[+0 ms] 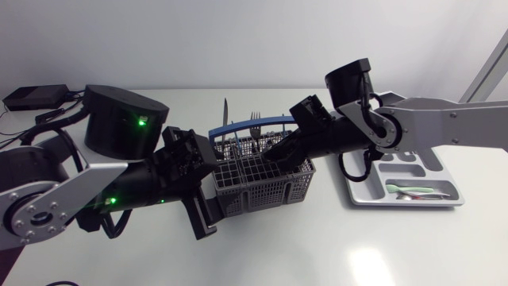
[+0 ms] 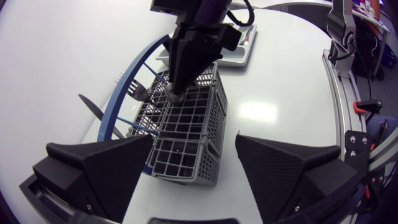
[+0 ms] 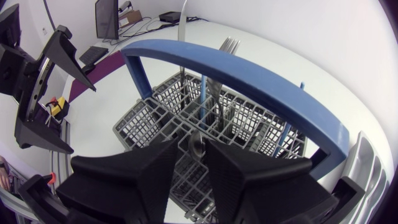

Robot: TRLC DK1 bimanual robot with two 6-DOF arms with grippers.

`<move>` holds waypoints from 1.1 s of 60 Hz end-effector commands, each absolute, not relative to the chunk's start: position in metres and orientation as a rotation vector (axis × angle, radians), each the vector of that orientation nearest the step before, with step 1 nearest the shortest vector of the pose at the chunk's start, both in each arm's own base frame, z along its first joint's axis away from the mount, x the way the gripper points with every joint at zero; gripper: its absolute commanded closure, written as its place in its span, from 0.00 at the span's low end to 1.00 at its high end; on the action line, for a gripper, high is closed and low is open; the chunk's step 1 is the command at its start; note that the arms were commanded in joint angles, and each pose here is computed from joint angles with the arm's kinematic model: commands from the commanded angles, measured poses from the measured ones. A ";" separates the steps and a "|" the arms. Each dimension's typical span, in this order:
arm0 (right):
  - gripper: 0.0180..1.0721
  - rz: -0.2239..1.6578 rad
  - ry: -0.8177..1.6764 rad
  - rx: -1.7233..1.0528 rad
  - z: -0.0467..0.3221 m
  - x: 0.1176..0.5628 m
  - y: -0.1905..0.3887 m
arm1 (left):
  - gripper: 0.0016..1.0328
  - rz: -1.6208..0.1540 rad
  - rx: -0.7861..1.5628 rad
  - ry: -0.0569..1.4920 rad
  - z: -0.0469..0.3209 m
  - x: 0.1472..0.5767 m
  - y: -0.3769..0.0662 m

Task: Unload the cutlery basket into the drawer organizer.

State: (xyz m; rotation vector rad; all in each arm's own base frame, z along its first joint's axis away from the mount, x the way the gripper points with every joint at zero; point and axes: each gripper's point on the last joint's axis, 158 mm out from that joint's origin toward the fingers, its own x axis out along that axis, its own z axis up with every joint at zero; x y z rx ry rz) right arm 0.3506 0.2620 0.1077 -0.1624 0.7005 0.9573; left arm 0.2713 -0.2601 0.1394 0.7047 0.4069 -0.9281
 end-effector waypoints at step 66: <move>0.94 0.992 0.654 -0.115 0.155 0.315 0.263 | 0.11 -0.952 0.683 0.456 0.131 0.266 -0.258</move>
